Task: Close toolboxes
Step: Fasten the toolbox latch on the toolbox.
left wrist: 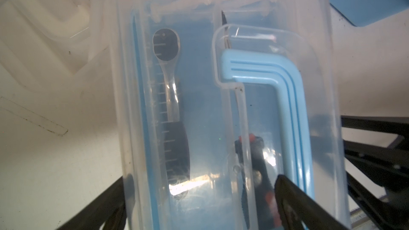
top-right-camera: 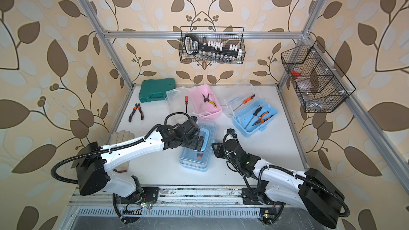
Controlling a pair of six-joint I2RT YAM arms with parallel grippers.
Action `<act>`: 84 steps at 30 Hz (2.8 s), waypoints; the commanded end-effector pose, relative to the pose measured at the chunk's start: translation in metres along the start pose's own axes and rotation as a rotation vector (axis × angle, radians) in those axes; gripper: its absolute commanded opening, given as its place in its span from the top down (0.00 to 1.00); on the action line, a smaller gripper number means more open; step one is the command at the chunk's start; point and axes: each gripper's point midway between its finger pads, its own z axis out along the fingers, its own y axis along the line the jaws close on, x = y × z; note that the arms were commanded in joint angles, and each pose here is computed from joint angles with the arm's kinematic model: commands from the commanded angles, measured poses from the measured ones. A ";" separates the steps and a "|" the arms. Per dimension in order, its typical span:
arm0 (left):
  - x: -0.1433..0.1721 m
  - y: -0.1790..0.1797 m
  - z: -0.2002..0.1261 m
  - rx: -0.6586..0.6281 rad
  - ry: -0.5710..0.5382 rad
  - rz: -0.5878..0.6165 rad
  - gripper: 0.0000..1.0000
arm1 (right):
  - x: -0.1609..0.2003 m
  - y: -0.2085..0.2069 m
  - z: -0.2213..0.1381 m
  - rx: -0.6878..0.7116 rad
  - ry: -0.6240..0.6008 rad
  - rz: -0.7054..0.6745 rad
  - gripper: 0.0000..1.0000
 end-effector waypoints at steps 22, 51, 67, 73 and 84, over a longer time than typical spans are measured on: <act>0.037 0.012 0.022 -0.049 0.134 0.030 0.01 | 0.032 0.005 0.005 -0.229 0.123 0.181 0.57; 0.036 0.012 0.025 -0.066 0.140 0.035 0.01 | 0.009 -0.028 -0.014 -0.060 -0.011 0.107 0.65; 0.044 0.006 0.033 -0.033 0.167 0.018 0.01 | 0.010 -0.008 0.005 -0.145 0.023 0.084 0.80; 0.058 -0.007 0.047 0.005 0.202 0.004 0.01 | -0.002 0.011 0.008 -0.187 0.003 0.059 0.80; 0.070 -0.019 0.056 0.014 0.235 0.020 0.01 | 0.003 0.017 0.020 -0.230 0.030 0.081 0.80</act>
